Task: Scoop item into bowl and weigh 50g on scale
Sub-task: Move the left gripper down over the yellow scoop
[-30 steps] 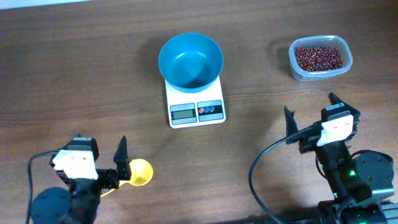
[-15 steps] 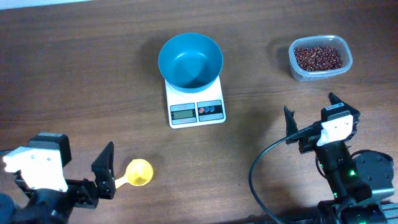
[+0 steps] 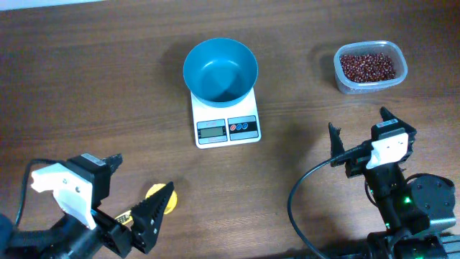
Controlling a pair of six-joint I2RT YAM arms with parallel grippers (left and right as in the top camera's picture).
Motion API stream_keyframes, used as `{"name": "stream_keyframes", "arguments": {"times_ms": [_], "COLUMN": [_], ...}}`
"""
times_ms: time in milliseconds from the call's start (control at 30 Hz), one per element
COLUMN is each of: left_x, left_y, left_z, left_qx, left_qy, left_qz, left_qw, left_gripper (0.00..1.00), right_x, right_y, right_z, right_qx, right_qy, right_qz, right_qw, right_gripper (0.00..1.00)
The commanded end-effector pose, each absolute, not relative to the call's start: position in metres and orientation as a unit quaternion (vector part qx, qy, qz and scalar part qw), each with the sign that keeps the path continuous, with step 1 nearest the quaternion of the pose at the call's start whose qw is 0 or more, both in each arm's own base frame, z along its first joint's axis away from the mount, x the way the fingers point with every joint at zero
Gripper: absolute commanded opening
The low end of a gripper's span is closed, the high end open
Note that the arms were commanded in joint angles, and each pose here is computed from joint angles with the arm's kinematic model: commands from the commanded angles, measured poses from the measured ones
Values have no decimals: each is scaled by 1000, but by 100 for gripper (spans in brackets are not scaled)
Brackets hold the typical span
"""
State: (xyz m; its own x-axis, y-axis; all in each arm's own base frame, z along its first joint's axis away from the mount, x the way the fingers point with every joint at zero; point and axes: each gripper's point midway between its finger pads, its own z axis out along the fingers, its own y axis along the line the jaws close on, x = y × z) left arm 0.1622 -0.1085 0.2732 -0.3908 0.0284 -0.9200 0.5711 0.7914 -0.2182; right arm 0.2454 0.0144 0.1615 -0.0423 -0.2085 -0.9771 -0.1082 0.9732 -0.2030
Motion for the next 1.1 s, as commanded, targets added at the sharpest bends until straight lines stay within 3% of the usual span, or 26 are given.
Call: {"name": "stream_keyframes", "arguments": {"times_ms": [0, 133, 367, 633, 767, 1000, 1067], "left_x": [174, 190, 227, 238, 239, 249, 249], "left_y": [-90, -70, -63, -32, -28, -35, -30], "left_z": [276, 266, 224, 234, 205, 197, 191], "left_qx": [117, 39, -17, -85, -98, -97, -167], "left_qy": [809, 833, 903, 943, 965, 967, 960], "left_qz": [-234, -205, -177, -87, -62, -80, -77], "left_qw": [527, 512, 392, 311, 236, 220, 209], "left_gripper": [99, 98, 95, 98, 99, 99, 99], "right_x": [246, 246, 246, 246, 246, 246, 246], "right_y": [13, 13, 13, 13, 13, 13, 13], "right_z": [158, 158, 158, 158, 158, 158, 158], "right_qx": [-105, -105, -105, -105, -105, -105, -105], "right_qy": [723, 723, 723, 723, 723, 723, 723], "right_qz": [-39, -39, -39, -39, -39, -39, -39], "right_qw": [681, 681, 681, 681, 682, 681, 681], "right_gripper": [99, 99, 99, 99, 99, 99, 99]}}
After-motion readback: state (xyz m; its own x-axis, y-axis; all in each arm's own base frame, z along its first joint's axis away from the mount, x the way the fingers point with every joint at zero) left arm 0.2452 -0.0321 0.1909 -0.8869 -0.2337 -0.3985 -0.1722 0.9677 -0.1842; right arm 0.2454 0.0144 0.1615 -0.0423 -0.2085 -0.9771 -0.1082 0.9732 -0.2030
